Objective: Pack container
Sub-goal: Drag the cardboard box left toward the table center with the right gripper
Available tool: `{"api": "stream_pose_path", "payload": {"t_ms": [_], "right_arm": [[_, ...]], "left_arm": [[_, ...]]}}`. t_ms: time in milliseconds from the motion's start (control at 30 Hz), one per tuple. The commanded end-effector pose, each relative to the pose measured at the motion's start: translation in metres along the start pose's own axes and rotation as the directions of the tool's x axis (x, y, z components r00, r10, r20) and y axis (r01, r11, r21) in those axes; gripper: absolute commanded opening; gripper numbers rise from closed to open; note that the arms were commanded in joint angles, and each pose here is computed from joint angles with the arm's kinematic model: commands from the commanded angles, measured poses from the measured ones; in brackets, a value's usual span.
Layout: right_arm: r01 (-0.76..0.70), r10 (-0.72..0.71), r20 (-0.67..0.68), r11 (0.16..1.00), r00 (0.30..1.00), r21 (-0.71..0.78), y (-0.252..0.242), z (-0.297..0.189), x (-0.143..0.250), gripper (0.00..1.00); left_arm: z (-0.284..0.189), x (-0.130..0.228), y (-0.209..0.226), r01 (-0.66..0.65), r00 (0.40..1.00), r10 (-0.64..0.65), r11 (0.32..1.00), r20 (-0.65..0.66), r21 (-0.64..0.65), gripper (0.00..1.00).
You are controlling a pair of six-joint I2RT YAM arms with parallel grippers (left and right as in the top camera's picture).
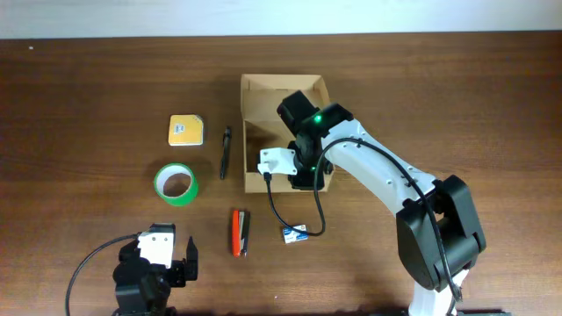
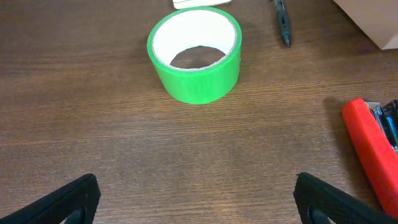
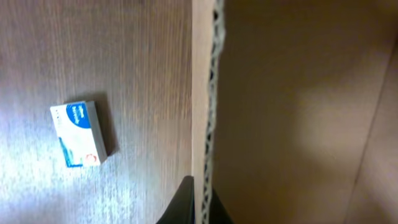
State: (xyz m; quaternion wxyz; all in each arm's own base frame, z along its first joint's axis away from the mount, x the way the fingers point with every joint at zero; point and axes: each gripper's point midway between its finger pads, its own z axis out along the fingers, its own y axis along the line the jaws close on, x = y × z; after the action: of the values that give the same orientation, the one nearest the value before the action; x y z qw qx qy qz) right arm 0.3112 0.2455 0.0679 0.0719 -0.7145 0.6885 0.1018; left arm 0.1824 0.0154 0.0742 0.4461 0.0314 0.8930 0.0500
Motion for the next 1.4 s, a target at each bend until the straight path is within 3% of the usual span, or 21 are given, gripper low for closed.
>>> {"api": "stream_pose_path", "payload": {"t_ms": [0, 533, 567, 633, 667, 700, 1067, 1367], "right_arm": [[0.033, -0.033, 0.039, 0.999, 0.999, 0.003, 0.004, -0.002, -0.012, 0.04], [-0.01, 0.01, 0.013, 0.999, 1.0, -0.034, 0.008, 0.015, -0.01, 0.06], [-0.016, 0.017, 0.014, 0.999, 1.0, -0.032, 0.008, 0.015, -0.01, 0.16], [-0.017, 0.018, 0.015, 0.999, 1.0, -0.032, 0.007, 0.015, -0.01, 0.57], [-0.017, 0.018, 0.015, 0.999, 1.0, -0.031, 0.007, 0.015, -0.01, 0.67], [-0.017, 0.017, 0.016, 0.999, 1.0, -0.03, 0.007, 0.015, -0.01, 0.7], [-0.048, 0.049, 0.016, 0.998, 0.999, -0.029, 0.007, 0.015, -0.011, 0.75], [-0.174, 0.175, 0.022, 0.984, 0.984, -0.043, 0.009, 0.015, -0.013, 0.5]], "left_arm": [[0.001, 0.001, 0.002, -0.016, 1.0, 0.016, 1.0, 0.002, -0.009, 1.0], [0.001, 0.001, 0.002, -0.016, 1.0, 0.016, 1.0, 0.002, -0.009, 1.0], [0.001, 0.001, 0.002, -0.016, 1.0, 0.016, 1.0, 0.002, -0.009, 1.0], [0.001, 0.001, 0.002, -0.016, 1.0, 0.016, 1.0, 0.002, -0.009, 1.0], [0.001, 0.001, 0.002, -0.016, 1.0, 0.016, 1.0, 0.002, -0.009, 0.99], [0.001, 0.001, 0.002, -0.016, 1.0, 0.016, 1.0, 0.002, -0.009, 1.0], [0.001, 0.001, 0.002, -0.016, 1.0, 0.016, 1.0, 0.002, -0.009, 1.0], [0.001, 0.001, 0.002, -0.016, 1.0, 0.016, 1.0, 0.002, -0.009, 1.0]]}}
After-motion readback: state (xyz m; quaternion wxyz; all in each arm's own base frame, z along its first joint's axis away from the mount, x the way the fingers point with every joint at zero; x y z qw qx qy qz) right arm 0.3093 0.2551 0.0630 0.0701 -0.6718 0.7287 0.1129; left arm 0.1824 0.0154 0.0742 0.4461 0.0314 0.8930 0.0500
